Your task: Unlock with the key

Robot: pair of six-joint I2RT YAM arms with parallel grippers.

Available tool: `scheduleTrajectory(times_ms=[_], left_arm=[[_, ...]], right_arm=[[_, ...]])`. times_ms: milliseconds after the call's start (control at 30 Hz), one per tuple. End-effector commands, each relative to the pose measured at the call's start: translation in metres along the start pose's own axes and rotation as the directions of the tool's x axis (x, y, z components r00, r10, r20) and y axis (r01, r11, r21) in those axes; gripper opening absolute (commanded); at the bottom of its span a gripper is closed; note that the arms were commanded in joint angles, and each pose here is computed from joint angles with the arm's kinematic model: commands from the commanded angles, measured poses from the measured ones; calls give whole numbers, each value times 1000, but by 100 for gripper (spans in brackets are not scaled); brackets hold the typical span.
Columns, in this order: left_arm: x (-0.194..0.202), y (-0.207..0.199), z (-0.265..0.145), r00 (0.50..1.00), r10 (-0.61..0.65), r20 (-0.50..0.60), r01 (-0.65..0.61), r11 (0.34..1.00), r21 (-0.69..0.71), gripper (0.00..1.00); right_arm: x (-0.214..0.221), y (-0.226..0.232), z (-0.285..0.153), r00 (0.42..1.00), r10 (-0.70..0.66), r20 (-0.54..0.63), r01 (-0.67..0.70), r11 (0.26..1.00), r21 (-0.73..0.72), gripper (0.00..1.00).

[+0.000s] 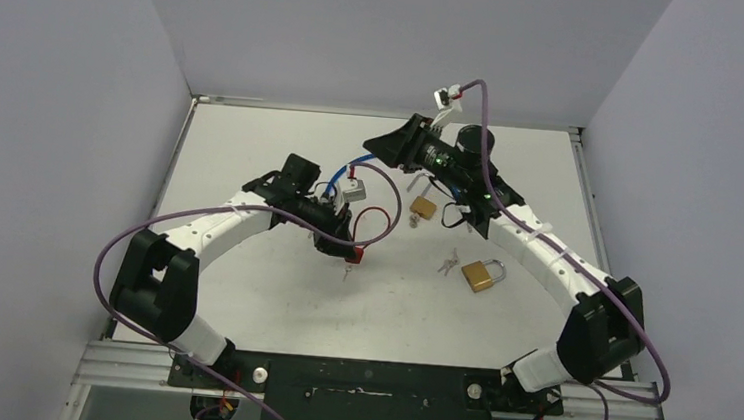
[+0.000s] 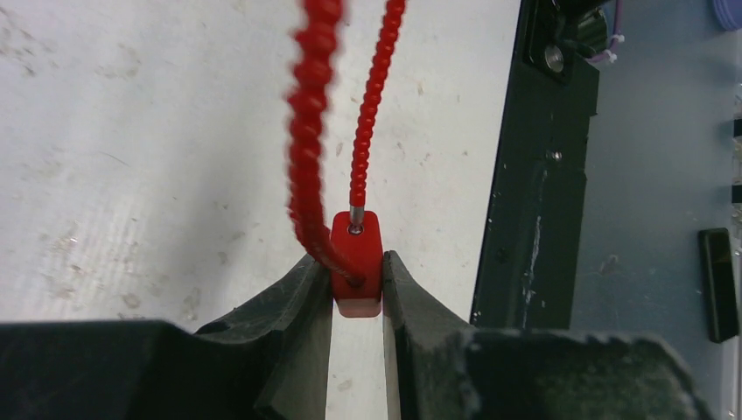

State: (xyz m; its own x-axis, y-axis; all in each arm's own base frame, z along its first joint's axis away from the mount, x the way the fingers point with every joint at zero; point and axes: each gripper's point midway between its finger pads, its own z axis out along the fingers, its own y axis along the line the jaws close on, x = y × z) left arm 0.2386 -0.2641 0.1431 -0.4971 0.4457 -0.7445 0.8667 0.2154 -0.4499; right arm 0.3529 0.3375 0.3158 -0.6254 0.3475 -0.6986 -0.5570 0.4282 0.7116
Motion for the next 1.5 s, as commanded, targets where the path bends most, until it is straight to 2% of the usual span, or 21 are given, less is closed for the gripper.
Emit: scheduleTrajectory(times_ms=[0, 67, 133, 333, 433, 500, 667, 733, 833, 933, 1033, 1167, 1233, 1267, 1367, 1467], left_arm=[[-1, -18, -4, 1000, -28, -4, 28, 998, 56, 0], [-7, -18, -7, 1000, -18, 24, 16, 999, 50, 0], [-11, -20, -9, 998, -15, 58, 12, 998, 59, 0], [-24, -24, -14, 988, -18, 155, 8, 998, 65, 0], [-35, -27, -19, 976, -19, 218, 6, 998, 61, 0], [-44, -31, -24, 962, -32, 270, 11, 997, 79, 0], [-78, -54, -39, 910, -34, 414, -34, 987, 157, 0], [-81, -61, -41, 906, -41, 422, -45, 981, 191, 0], [-81, -65, -41, 908, -48, 415, -47, 975, 215, 0], [-82, -69, -44, 907, -39, 420, -60, 974, 218, 0], [-83, -73, -47, 905, -31, 425, -70, 973, 220, 0], [-79, -76, -47, 908, -33, 418, -73, 969, 235, 0], [-77, -77, -46, 910, -34, 412, -72, 968, 240, 0], [-76, -77, -46, 914, -39, 404, -67, 968, 243, 0], [-67, -68, -42, 937, -10, 350, -66, 977, 204, 0], [-48, -54, -37, 971, 3, 240, -37, 989, 141, 0]], right_arm=[[-33, 27, -25, 978, -155, 138, 161, 987, -29, 46], [-24, -3, -30, 978, -184, 94, 175, 979, 101, 56], [-22, -25, -43, 979, -179, 99, 155, 965, 212, 63], [-29, -40, -90, 974, -120, 191, 65, 961, 269, 68], [-26, -39, -111, 955, -108, 277, 38, 969, 245, 72], [-15, -38, -117, 954, -108, 278, 49, 976, 212, 72], [28, -1, -115, 965, -210, 156, 221, 974, -56, 66], [40, 17, -111, 959, -260, 115, 274, 952, -133, 67], [57, 31, -95, 946, -320, 47, 324, 932, -163, 68], [63, 31, -77, 941, -337, 13, 336, 933, -131, 67], [62, 22, -66, 952, -307, -4, 306, 948, -90, 57], [57, 27, -55, 953, -304, 4, 302, 948, -99, 19], [58, 31, -48, 949, -315, -3, 313, 944, -108, 3], [58, 32, -44, 948, -319, -8, 317, 943, -107, 0], [58, 38, -27, 949, -316, -22, 312, 945, -102, 0], [52, 41, -8, 977, -206, -50, 203, 977, -59, 0]])
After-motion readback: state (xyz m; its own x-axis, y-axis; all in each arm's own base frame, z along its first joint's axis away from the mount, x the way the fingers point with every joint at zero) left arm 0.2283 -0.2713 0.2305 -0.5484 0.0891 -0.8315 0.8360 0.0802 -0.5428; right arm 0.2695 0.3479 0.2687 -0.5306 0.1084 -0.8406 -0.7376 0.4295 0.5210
